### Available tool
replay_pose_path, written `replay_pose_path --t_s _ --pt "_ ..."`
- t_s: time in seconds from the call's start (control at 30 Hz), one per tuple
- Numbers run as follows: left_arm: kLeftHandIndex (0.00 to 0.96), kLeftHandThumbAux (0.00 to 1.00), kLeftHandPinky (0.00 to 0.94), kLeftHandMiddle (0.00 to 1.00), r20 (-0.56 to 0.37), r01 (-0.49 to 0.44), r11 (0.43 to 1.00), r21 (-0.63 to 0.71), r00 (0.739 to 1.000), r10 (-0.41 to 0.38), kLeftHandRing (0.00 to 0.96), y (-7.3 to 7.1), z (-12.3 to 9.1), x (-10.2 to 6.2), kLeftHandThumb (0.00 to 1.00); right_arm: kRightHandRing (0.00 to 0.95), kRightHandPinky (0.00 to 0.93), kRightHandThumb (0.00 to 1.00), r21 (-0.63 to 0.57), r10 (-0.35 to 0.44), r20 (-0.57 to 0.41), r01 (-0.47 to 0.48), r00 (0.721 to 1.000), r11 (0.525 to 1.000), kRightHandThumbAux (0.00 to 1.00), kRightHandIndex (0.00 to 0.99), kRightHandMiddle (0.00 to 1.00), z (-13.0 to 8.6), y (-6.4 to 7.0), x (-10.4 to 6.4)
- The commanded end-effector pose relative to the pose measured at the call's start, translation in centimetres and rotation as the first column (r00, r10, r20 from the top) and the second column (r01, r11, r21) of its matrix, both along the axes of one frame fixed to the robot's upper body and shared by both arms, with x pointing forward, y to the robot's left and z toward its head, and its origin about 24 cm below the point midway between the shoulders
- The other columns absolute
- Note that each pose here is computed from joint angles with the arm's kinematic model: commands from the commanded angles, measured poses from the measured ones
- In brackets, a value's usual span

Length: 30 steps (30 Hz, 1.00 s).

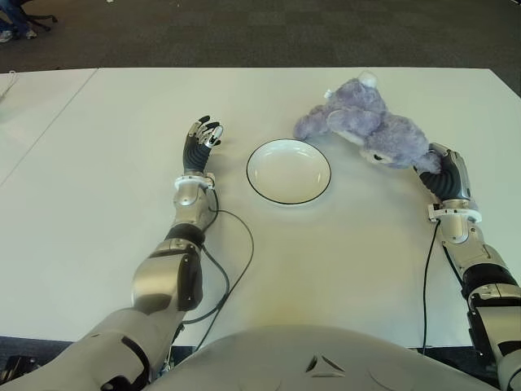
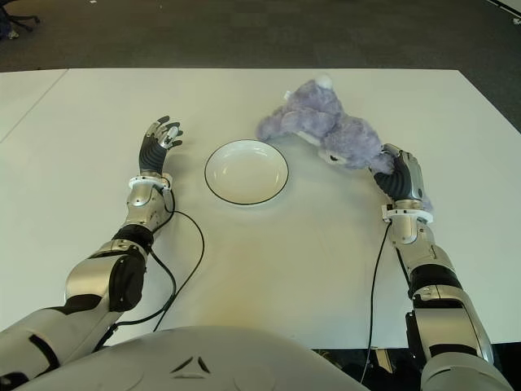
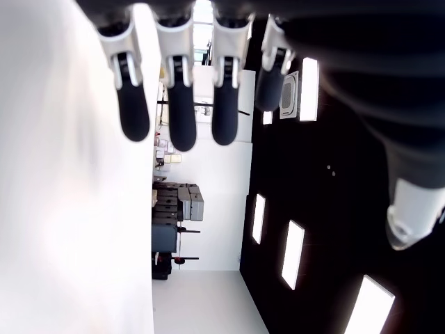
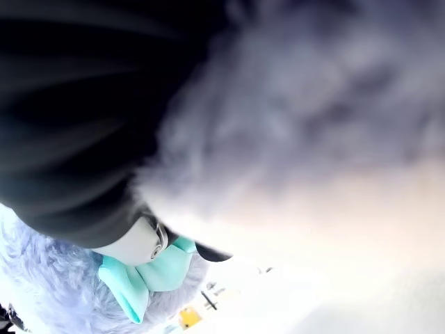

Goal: Put the doll into the plate.

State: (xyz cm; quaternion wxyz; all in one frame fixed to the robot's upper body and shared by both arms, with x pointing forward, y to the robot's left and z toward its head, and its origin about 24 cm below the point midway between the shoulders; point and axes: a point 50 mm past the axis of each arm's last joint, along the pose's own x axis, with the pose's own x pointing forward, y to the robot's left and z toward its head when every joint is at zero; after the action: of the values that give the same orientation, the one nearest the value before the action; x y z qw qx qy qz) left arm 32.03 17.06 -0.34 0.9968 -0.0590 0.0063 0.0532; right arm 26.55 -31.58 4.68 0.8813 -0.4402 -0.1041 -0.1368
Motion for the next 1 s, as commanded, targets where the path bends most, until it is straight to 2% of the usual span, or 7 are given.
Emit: replay_pose_path --t_s 0.03,0.27,0.67,0.73,1.0 --pt "0.197 0.551 0.316 0.283 -0.438 -0.08 0.991 -0.107 0.899 0.025 0.31 -1.3 -9.7 -8.9 0.0 0.84 0.833 0.693 0.052 -0.023 0.027 0.021 0.999 0.998 0.719 0.438 0.843 -0.2 -0.1 -0.3" --pt "0.199 0.557 0.302 0.276 -0.436 -0.081 0.991 -0.107 0.9 0.026 0.303 -1.4 -9.7 -8.9 0.0 0.84 0.832 0.693 0.051 -0.035 0.03 0.033 0.999 0.998 0.72 0.438 0.843 -0.2 -0.3 -0.3" --pt "0.181 0.555 0.303 0.277 -0.437 -0.077 0.991 -0.106 0.899 0.023 0.305 -1.3 -9.7 -8.9 0.0 0.857 0.824 0.691 0.098 -0.006 0.075 -0.002 0.997 0.995 0.72 0.438 0.85 0.3 -0.1 -0.3" --pt "0.185 0.558 0.31 0.278 -0.437 -0.077 0.991 -0.107 0.899 0.023 0.306 -1.3 -9.7 -8.9 0.0 0.857 0.824 0.69 0.108 0.001 0.092 -0.011 0.996 0.994 0.721 0.438 0.851 0.5 0.0 -0.3" --pt "0.204 0.551 0.3 0.278 -0.439 -0.072 0.992 -0.105 0.898 0.019 0.302 -1.3 -9.7 -8.9 0.0 0.851 0.837 0.694 0.159 0.072 0.251 -0.115 0.965 0.981 0.719 0.438 0.853 3.0 1.9 -0.1"
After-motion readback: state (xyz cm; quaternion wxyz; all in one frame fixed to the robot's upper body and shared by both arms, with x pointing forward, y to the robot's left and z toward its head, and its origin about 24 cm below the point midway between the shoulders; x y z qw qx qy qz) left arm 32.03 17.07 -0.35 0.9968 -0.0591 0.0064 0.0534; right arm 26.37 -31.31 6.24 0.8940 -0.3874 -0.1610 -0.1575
